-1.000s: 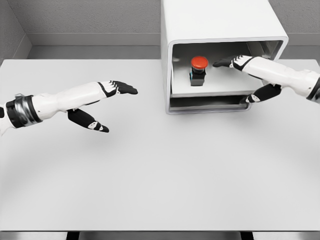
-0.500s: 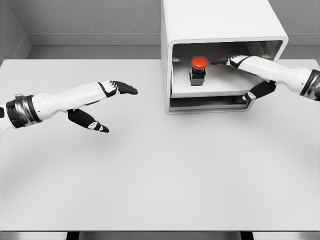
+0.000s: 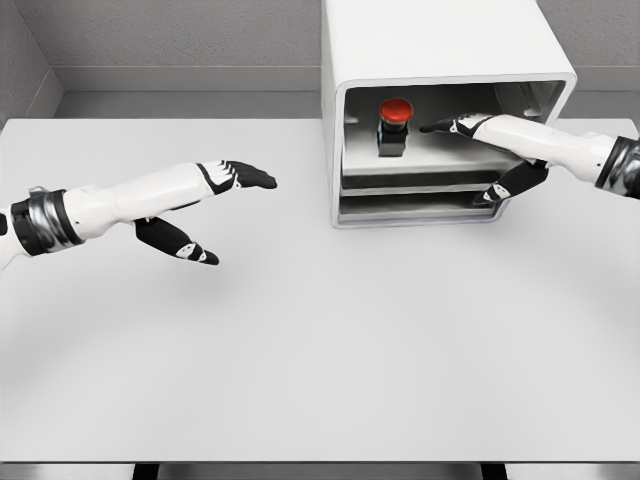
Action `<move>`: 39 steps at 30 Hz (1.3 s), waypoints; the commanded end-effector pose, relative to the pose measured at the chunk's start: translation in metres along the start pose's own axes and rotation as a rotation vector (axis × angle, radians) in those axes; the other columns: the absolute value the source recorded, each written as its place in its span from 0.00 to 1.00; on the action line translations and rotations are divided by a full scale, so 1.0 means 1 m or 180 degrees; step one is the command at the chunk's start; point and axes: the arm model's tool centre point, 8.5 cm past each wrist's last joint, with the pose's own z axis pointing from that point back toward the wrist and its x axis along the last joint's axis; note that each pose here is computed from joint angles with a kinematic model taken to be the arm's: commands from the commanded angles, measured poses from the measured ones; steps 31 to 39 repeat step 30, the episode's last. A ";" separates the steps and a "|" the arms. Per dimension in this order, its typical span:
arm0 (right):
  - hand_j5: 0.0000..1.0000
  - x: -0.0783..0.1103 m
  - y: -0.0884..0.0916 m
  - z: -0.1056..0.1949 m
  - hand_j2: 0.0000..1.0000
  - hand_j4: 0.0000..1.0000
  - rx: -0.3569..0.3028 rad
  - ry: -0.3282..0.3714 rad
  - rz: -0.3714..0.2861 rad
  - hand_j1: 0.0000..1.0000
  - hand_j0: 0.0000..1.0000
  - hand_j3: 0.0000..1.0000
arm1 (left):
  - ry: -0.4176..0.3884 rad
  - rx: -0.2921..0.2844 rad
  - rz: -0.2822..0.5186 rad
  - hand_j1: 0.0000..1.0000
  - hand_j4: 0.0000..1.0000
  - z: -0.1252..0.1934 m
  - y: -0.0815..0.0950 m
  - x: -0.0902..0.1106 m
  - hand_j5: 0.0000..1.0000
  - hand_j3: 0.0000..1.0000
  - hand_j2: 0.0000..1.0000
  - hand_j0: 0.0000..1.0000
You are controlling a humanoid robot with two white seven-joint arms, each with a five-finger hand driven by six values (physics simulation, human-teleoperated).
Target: Slide open multi-storey tabletop storage cabinets and put open load switch and slide close multi-storey tabletop storage cabinets
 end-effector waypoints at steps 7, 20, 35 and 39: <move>1.00 0.000 -0.014 0.031 1.00 1.00 -0.0060 0.0175 0.0113 1.00 1.00 1.00 | -0.0035 0.0000 0.0025 1.00 1.00 -0.002 -0.001 0.002 1.00 1.00 1.00 1.00; 1.00 0.094 -0.017 0.055 1.00 1.00 0.0276 -0.0374 0.0750 1.00 1.00 1.00 | 0.0098 -0.0007 0.0077 1.00 1.00 0.009 -0.007 -0.007 1.00 1.00 1.00 1.00; 1.00 0.080 -0.011 0.120 1.00 1.00 0.0674 0.0177 0.0792 1.00 1.00 1.00 | 0.0403 0.0026 -0.0034 1.00 1.00 0.026 0.001 -0.030 1.00 1.00 1.00 1.00; 1.00 0.080 -0.011 0.120 1.00 1.00 0.0674 0.0177 0.0792 1.00 1.00 1.00 | 0.0403 0.0026 -0.0034 1.00 1.00 0.026 0.001 -0.030 1.00 1.00 1.00 1.00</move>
